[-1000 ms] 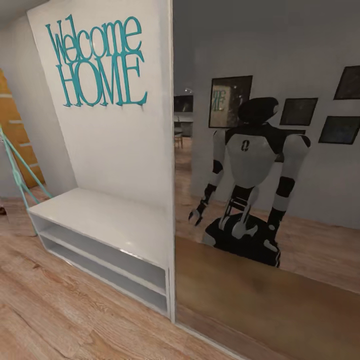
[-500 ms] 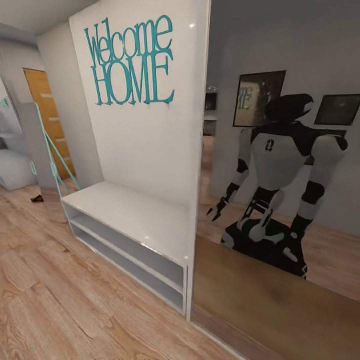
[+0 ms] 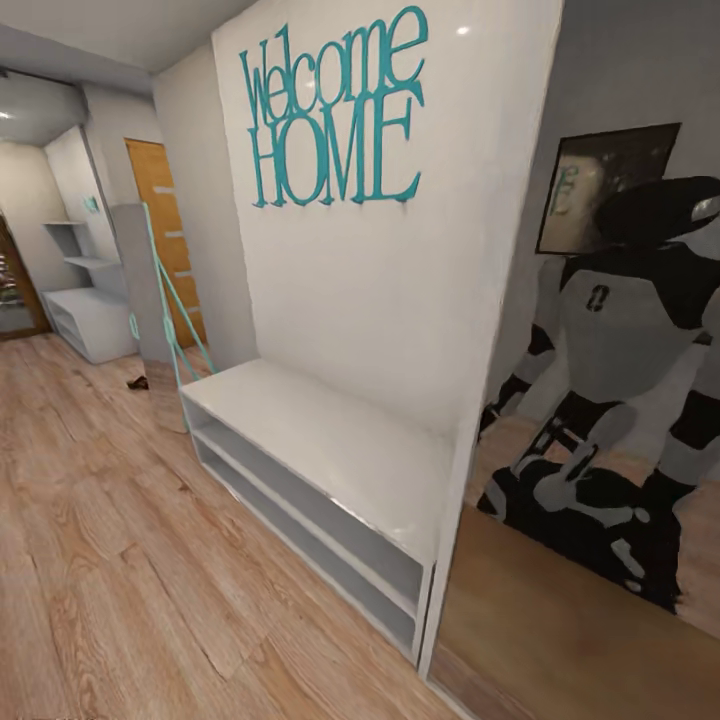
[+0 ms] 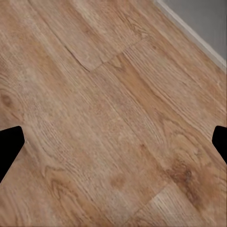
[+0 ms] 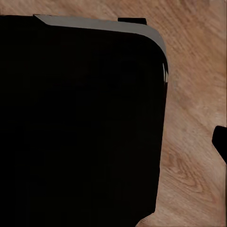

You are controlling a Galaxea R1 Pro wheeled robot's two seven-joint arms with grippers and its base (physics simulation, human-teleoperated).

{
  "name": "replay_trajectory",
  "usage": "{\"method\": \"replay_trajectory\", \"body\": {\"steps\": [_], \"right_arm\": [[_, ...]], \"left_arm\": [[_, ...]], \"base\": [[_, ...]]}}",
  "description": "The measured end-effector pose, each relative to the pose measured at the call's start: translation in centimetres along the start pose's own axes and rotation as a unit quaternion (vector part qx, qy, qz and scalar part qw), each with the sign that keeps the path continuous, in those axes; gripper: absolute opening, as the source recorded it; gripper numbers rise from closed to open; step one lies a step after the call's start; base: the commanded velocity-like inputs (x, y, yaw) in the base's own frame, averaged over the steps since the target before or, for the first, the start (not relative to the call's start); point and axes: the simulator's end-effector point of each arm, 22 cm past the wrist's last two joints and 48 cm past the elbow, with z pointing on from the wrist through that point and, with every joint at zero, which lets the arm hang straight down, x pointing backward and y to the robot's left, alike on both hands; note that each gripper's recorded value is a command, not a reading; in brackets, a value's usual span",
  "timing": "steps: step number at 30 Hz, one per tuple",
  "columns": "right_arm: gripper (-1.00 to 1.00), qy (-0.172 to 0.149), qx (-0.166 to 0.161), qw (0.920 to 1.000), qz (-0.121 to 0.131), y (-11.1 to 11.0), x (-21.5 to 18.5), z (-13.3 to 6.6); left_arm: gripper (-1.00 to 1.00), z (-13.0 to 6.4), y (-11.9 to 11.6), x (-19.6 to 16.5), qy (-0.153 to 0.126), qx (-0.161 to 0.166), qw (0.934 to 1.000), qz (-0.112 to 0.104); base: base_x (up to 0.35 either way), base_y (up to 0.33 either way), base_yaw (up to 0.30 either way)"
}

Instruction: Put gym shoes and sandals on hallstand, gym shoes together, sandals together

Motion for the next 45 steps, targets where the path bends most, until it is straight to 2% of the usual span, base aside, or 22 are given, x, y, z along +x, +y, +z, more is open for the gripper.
{"method": "replay_trajectory", "body": {"steps": [30, 45], "right_arm": [[1.00, 0.009, 0.000, 1.0000, 0.000, 0.0, 0.7, 0.0], [1.00, 0.013, 0.000, 0.9999, 0.000, 0.0, 1.0, 0.0]], "left_arm": [[1.00, 0.0, 0.1, 0.7, 0.008, -0.002, 1.0000, 0.001], [1.00, -0.1, 0.2, 1.1, 0.013, -0.002, 0.9999, 0.002]], "base": [[0.297, 0.145, 0.285], [0.329, 0.045, 0.285]]}}
